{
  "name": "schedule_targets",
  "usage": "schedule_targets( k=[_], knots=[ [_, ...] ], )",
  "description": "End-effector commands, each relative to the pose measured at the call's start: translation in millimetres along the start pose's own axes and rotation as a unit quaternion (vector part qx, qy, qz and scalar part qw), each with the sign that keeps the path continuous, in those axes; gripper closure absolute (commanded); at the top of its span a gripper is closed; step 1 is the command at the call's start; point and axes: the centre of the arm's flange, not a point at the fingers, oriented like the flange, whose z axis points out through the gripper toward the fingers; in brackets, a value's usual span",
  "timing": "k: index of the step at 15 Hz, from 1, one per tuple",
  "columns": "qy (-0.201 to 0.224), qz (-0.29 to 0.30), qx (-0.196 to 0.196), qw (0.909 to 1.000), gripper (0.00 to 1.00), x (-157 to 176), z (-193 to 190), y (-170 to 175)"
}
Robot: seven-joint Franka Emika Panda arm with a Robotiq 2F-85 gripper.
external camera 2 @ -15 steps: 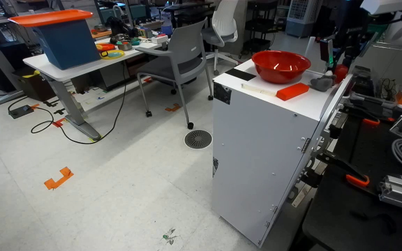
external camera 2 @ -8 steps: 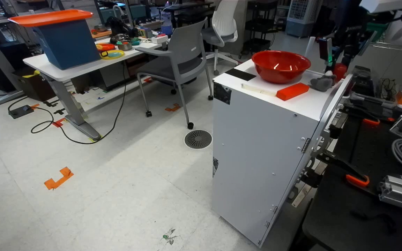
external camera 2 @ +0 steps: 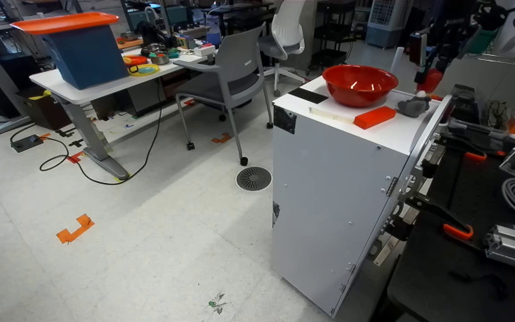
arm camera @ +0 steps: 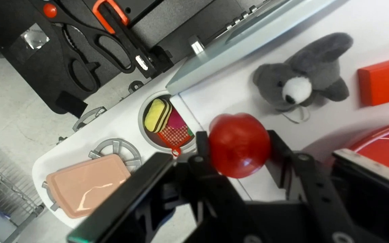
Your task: Put the red object inside the red bowl
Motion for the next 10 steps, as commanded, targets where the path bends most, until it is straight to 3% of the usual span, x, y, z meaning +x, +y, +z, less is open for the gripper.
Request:
schedule_targets(
  k=[1, 10],
  knots=[
    [0.019, -0.028, 0.015, 0.9993, 0.82, -5, -18, 1],
    [0.057, -0.017, 0.001, 0.9982, 0.82, -2, -32, 2]
  ],
)
